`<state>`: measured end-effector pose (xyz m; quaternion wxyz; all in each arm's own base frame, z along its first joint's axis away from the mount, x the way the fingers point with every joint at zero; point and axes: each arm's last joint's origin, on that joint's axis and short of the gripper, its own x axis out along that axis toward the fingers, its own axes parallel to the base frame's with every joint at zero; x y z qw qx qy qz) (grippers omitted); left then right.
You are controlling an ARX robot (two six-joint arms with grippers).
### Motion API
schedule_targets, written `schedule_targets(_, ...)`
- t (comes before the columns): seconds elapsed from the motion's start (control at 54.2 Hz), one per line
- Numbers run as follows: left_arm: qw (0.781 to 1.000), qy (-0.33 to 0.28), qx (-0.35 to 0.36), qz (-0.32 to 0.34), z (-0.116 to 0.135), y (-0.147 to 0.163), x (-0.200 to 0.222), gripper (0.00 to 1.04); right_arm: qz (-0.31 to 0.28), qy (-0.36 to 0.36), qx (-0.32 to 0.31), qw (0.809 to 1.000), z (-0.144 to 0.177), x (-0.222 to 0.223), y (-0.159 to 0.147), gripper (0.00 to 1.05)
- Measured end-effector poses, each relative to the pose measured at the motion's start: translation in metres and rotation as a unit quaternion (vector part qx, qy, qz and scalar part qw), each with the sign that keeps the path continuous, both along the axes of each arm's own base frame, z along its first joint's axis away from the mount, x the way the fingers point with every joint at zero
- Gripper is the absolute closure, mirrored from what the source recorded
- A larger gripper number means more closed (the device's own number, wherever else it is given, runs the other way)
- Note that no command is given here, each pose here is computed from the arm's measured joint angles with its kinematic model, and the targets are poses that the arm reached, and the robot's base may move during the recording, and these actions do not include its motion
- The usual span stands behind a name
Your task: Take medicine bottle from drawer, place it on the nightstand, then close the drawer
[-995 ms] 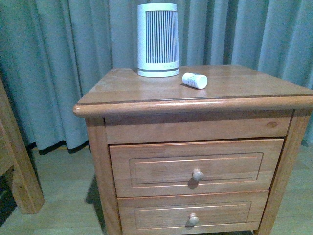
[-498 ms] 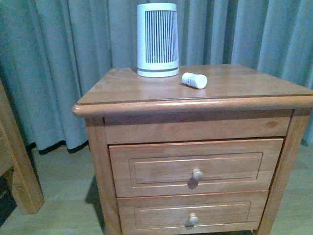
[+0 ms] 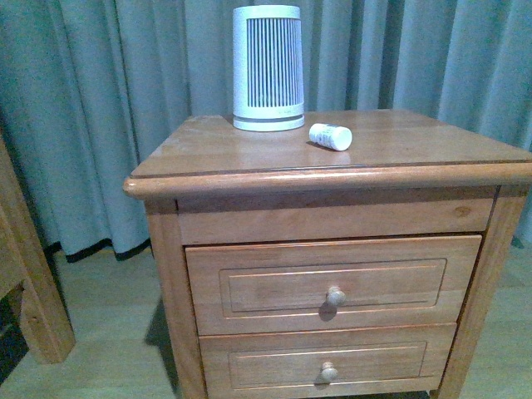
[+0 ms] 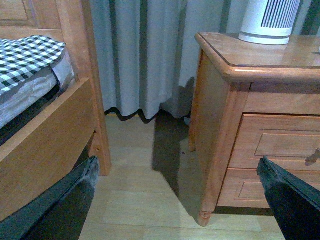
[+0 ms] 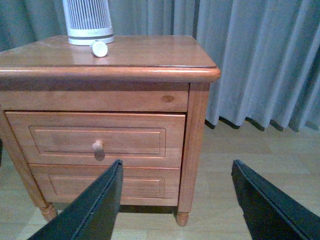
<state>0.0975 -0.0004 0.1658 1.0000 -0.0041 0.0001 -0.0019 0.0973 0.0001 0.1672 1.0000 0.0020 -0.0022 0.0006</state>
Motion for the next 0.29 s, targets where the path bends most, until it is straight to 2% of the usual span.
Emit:
schedule_targets(0.074, 1.000, 0.000, 0.000, 0.000, 0.0000, 0.0000, 0.0000, 0.07, 0.000, 0.000, 0.000, 1.000, 0.0000, 0.0000, 0.0000, 0.05)
schedule_targets(0.295, 1.000, 0.000, 0.000, 0.000, 0.0000, 0.0000, 0.0000, 0.07, 0.000, 0.000, 0.000, 1.000, 0.0000, 0.0000, 0.0000, 0.07)
